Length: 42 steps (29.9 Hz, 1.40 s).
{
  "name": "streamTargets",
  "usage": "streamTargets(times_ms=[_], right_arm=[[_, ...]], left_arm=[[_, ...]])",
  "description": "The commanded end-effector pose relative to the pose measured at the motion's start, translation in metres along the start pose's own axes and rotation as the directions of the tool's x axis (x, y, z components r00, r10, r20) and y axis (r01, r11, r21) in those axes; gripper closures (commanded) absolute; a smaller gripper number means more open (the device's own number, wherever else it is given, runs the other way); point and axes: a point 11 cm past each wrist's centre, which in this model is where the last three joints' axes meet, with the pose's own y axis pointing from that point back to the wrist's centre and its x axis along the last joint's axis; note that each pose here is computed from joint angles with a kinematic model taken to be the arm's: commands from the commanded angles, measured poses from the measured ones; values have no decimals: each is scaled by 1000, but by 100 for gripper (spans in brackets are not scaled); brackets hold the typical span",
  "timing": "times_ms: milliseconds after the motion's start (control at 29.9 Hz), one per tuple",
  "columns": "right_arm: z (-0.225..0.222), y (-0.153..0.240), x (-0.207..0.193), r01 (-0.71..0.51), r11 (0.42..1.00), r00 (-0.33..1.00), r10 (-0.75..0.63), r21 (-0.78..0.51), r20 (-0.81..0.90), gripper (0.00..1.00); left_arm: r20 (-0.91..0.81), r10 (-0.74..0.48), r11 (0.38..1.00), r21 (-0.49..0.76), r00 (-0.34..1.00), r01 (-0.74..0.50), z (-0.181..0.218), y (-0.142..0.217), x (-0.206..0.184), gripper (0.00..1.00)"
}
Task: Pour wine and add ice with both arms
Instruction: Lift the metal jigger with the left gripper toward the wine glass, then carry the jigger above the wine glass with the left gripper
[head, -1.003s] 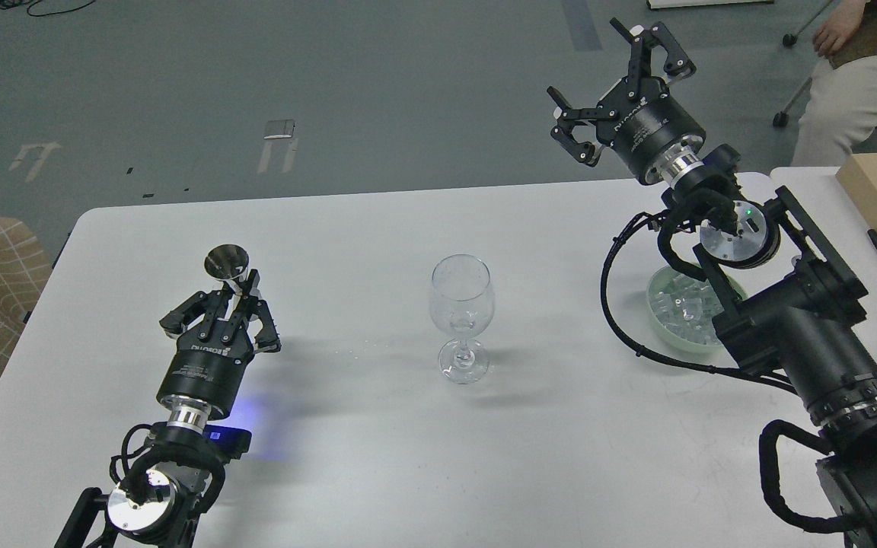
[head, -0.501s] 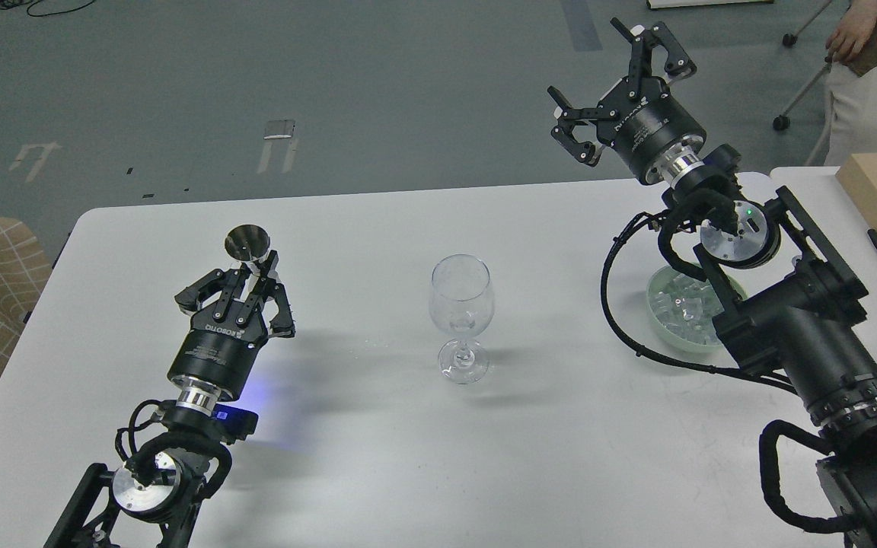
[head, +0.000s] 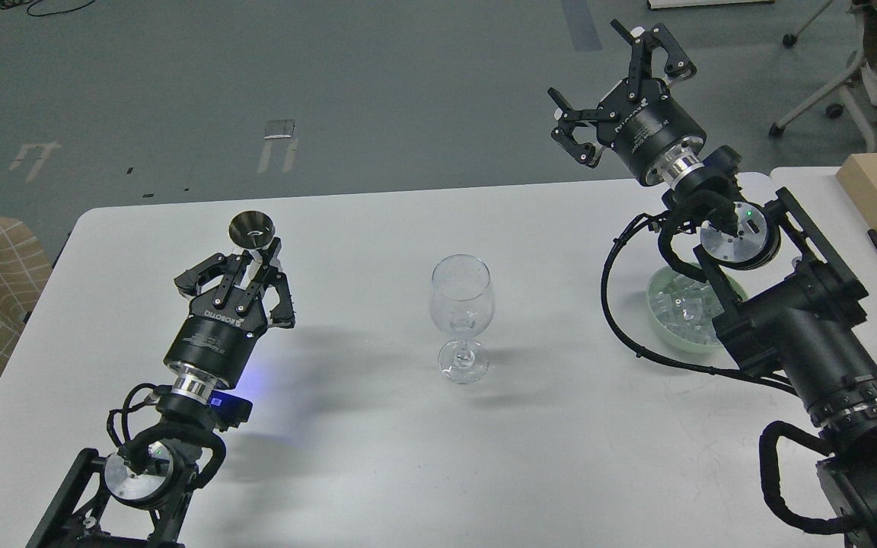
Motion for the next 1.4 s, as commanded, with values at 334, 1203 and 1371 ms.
streamTargets(times_ms=[334, 1203, 1371], right_arm=[[1, 1, 2, -6, 1000, 1000, 6, -1, 3, 0], [2, 4, 5, -15, 1000, 1000, 15, 0, 9, 0], [2, 4, 6, -15, 1000, 1000, 15, 0, 8, 0]], left_arm=[[3, 1, 999, 49, 1000, -2, -11, -8, -7, 100], [46, -29, 988, 154, 999, 21, -29, -21, -30, 100], [63, -36, 984, 177, 997, 25, -31, -26, -34, 100]])
